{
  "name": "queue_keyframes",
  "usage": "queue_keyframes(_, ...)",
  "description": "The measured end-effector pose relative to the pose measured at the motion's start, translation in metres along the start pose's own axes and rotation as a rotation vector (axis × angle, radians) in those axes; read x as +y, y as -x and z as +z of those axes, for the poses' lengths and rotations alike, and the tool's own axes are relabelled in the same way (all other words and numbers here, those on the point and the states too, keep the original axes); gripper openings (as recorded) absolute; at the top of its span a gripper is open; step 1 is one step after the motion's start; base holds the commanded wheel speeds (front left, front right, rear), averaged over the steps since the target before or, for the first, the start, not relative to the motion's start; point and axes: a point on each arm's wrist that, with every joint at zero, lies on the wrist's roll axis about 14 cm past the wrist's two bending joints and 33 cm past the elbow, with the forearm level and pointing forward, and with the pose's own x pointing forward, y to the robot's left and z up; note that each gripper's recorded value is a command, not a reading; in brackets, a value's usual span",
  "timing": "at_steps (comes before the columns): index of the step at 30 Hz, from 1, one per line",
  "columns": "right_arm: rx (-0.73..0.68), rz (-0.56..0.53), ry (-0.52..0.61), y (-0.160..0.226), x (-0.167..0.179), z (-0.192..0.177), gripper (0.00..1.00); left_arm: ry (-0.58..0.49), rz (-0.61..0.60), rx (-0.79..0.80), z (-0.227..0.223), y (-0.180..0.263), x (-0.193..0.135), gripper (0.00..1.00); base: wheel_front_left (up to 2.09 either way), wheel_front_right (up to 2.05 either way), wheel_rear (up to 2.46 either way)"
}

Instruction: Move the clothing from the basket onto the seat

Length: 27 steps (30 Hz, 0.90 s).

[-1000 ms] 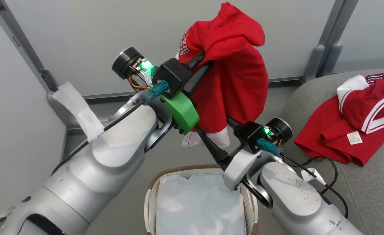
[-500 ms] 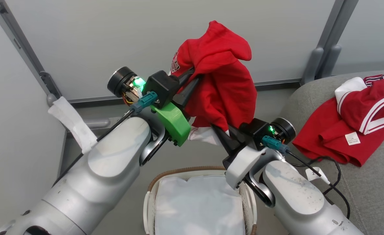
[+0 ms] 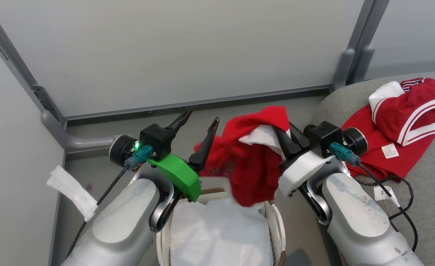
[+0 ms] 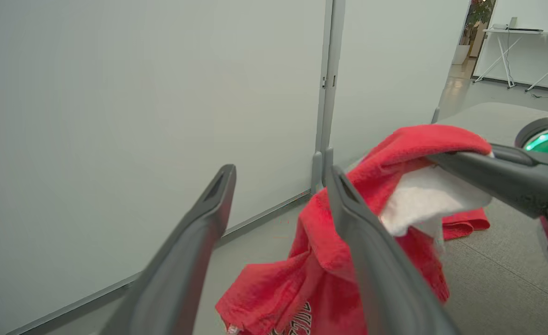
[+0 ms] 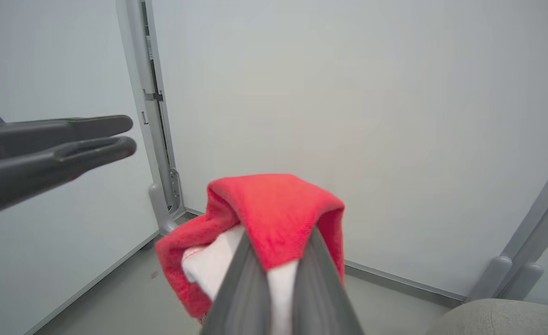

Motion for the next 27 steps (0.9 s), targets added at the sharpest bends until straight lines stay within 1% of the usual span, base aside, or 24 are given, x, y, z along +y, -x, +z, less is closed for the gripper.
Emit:
queue_keyframes(5,-0.005,-0.053,0.013,0.006,-0.017,0.001,0.0,0.065,0.063,0.04,-0.026,0.017,0.008,1.0,0.0,0.0,0.0)
queue_keyframes(11,0.001,-0.097,0.018,0.016,-0.03,-0.002,0.0,0.114,0.115,0.08,-0.051,0.032,0.01,1.0,0.0,0.0,0.0)
queue_keyframes(17,-0.01,-0.161,0.029,0.025,-0.051,0.002,0.0,0.125,0.119,0.104,-0.065,0.035,0.006,1.0,0.0,0.0,0.0)
queue_keyframes(27,-0.03,-0.298,0.092,0.053,-0.096,0.017,0.0,0.196,0.07,0.11,-0.078,0.02,-0.019,1.0,0.0,0.0,0.0)
